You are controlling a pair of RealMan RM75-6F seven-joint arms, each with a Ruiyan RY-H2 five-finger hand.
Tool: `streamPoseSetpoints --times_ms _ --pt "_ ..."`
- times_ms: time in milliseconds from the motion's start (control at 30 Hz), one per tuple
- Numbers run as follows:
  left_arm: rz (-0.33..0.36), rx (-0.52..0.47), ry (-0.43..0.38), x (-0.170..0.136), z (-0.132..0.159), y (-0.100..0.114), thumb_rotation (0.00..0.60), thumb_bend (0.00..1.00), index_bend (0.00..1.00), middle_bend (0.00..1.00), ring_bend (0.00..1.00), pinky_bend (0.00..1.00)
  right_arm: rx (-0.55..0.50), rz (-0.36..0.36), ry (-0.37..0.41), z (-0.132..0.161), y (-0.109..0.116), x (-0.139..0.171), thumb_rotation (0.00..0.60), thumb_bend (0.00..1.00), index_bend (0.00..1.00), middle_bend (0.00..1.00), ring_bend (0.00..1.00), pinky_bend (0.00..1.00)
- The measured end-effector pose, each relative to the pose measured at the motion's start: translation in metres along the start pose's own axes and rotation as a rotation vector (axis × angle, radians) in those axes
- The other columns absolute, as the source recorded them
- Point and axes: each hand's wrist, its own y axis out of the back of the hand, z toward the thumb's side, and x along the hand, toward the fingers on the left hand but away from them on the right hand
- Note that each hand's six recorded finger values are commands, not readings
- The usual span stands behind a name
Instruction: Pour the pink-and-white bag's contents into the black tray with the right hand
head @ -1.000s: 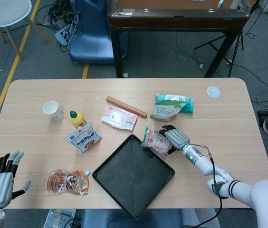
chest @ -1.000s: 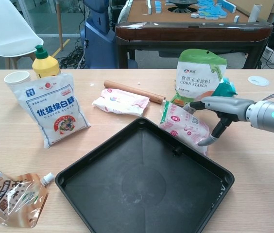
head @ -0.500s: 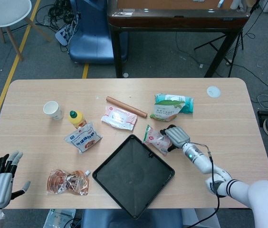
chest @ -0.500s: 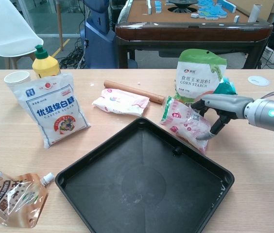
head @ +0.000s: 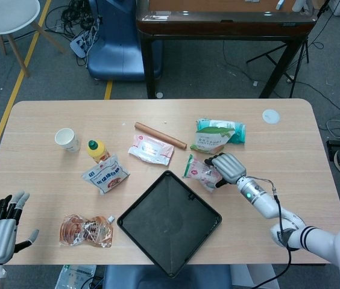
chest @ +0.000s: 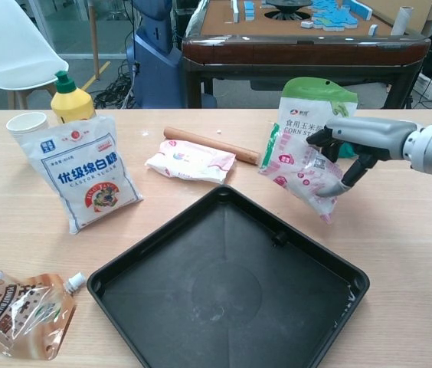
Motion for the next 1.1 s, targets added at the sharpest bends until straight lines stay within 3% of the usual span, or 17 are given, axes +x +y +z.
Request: streamPoseSetpoints --times_ms 133,267,500,800,1100 --pt "0.004 -0.002 -0.003 0.0 0.0 0.001 0.6 0.2 0.1 0.1 0.01 0.04 0.069 0.0 0.042 0.014 0.014 0.006 0.6 0.53 0.57 0.6 0.53 0.58" --pt "0.008 -0.004 -0.004 -0.001 0.0 0.001 0.6 0.2 0.1 0.1 0.01 0.04 0.166 0.004 0.078 0.029 0.027 0.011 0.6 0.53 0.58 0.6 0.54 0.64" --pt "0.021 -0.012 0.0 -0.003 -0.003 0.004 0.6 0.2 0.1 0.1 0.01 0.04 0.39 0.021 0.132 0.055 0.04 0.015 0.6 0.53 0.58 0.61 0.56 0.66" --pt "0.034 -0.027 0.004 -0.005 -0.007 0.005 0.6 0.2 0.1 0.1 0.01 0.04 0.672 0.033 0.182 0.082 0.039 0.014 0.6 0.53 0.59 0.61 0.56 0.66" --pt "0.037 -0.036 0.007 -0.007 -0.011 0.005 0.6 0.2 0.1 0.1 0.01 0.03 0.794 0.033 0.196 0.1 0.031 0.012 0.6 0.53 0.59 0.61 0.56 0.66"
